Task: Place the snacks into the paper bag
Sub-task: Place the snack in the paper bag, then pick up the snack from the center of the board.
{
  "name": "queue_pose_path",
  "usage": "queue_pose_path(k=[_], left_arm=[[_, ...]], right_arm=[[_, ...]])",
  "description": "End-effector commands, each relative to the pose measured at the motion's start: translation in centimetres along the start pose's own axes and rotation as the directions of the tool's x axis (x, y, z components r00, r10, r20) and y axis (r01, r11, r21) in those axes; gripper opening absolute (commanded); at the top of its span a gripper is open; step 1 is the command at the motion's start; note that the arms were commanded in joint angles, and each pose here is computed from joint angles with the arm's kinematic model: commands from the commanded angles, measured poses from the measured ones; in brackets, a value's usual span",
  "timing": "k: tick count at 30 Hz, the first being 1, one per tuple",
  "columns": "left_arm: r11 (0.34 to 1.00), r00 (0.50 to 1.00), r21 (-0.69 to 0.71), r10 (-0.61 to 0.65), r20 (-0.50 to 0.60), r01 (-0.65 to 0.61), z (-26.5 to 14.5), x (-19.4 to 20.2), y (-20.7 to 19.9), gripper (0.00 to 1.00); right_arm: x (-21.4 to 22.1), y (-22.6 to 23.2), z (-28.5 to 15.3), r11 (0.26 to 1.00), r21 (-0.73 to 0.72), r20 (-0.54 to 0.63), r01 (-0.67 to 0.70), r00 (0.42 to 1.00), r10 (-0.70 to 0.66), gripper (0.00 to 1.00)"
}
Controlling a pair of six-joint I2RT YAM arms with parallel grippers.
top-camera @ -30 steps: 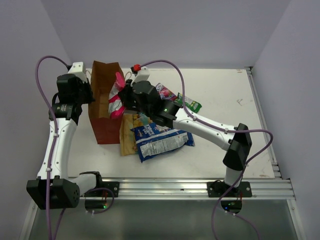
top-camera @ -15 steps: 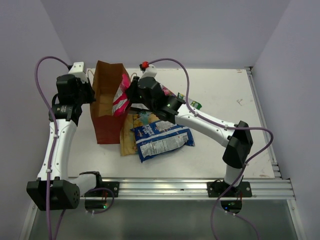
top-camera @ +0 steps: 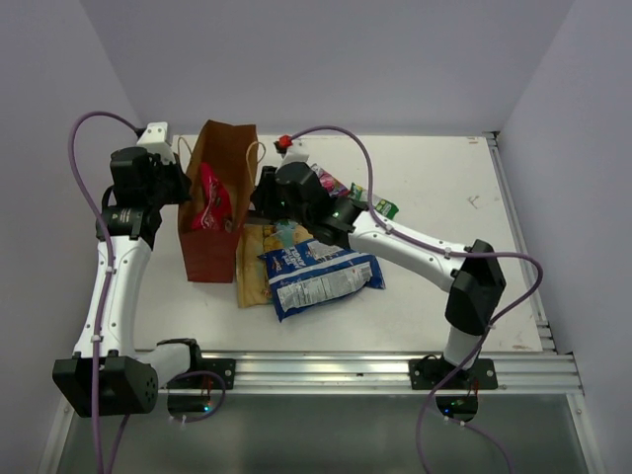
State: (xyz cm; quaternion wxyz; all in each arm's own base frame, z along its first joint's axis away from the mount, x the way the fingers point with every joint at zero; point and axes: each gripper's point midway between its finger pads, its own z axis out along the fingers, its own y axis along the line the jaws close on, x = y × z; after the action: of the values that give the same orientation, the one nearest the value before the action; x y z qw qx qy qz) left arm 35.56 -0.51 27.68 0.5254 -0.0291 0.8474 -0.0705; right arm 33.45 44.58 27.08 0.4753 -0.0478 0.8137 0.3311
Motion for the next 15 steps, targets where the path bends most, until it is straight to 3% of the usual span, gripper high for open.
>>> queue_pose_path(k=[1,11,15], left_arm=[[0.999,0.997,0.037,0.016,0.077,-0.019,-0.3,-1.9,-0.6,0.0],[0.999,0.995,-0.002,0.043,0.093,-0.043,-0.8,-3.3,-0.1,0.0],[0.997,0.994,-0.038,0.068,0.083,-0.065,-1.2,-4.3,-0.1,0.0]], right_arm=[[-4.8,1.5,-4.9,0.995,-0.068,0.094,0.076,0.993,-0.069,0.38],[-2.1,-4.7,-10.7,0.967,0.022,0.066,0.254,0.965,-0.255,0.67],[1.8,-8.1,-11.5,0.954,0.05,0.005,0.296,0.955,-0.297,0.76]])
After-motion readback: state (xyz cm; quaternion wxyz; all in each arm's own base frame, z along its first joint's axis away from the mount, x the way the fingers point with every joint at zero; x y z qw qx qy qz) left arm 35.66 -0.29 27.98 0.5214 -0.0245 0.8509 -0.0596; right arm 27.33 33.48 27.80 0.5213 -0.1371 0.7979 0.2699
